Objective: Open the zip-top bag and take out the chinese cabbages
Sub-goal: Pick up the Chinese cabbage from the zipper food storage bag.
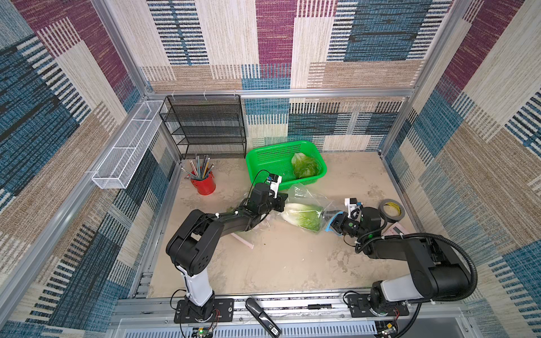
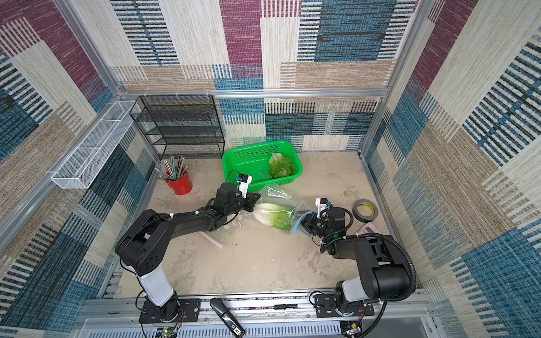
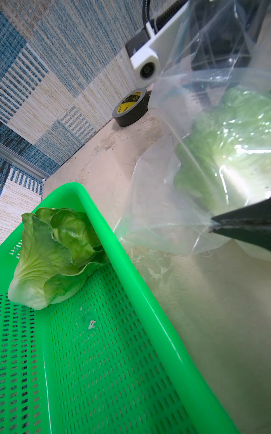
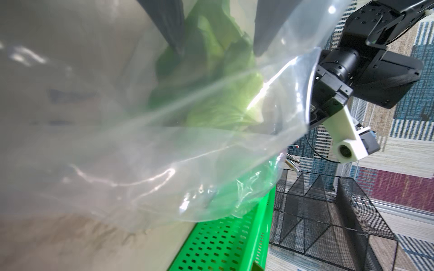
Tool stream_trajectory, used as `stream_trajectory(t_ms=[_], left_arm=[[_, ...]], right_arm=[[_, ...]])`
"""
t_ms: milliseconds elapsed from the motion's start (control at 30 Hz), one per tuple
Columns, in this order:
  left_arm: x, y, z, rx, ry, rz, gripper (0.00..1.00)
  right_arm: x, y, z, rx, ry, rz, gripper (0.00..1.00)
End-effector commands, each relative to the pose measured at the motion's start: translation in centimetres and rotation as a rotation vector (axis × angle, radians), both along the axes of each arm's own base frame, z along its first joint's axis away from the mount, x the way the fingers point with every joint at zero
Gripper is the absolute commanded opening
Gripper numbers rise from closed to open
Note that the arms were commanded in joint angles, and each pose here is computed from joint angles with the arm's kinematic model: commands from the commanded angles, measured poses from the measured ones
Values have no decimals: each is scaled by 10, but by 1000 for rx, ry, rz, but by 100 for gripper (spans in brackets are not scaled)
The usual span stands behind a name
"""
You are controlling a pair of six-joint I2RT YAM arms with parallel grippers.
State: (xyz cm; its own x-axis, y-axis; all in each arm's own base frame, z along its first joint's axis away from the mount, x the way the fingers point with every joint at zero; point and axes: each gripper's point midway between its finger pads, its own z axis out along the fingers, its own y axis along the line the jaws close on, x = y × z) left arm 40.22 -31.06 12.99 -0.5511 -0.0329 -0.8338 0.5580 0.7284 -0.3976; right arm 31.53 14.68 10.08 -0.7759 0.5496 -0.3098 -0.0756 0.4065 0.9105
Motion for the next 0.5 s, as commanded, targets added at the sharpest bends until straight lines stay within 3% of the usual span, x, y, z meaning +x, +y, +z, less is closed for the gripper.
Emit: stream_trajectory(t_ms=[0, 233, 367, 467], left_arm=[[2, -6, 15, -51, -43, -14, 0], [2, -9, 26, -111, -77, -21, 0], [1, -7, 28, -124, -88, -22, 0], [0, -7, 29, -127, -87, -24, 0]], right_arm=[[-1, 7, 26, 55, -100, 43, 48], [-15, 7, 15, 113, -74, 35, 36], [-15, 3, -9, 50, 1, 12, 46], [-11, 2, -2, 59, -29, 2, 52]])
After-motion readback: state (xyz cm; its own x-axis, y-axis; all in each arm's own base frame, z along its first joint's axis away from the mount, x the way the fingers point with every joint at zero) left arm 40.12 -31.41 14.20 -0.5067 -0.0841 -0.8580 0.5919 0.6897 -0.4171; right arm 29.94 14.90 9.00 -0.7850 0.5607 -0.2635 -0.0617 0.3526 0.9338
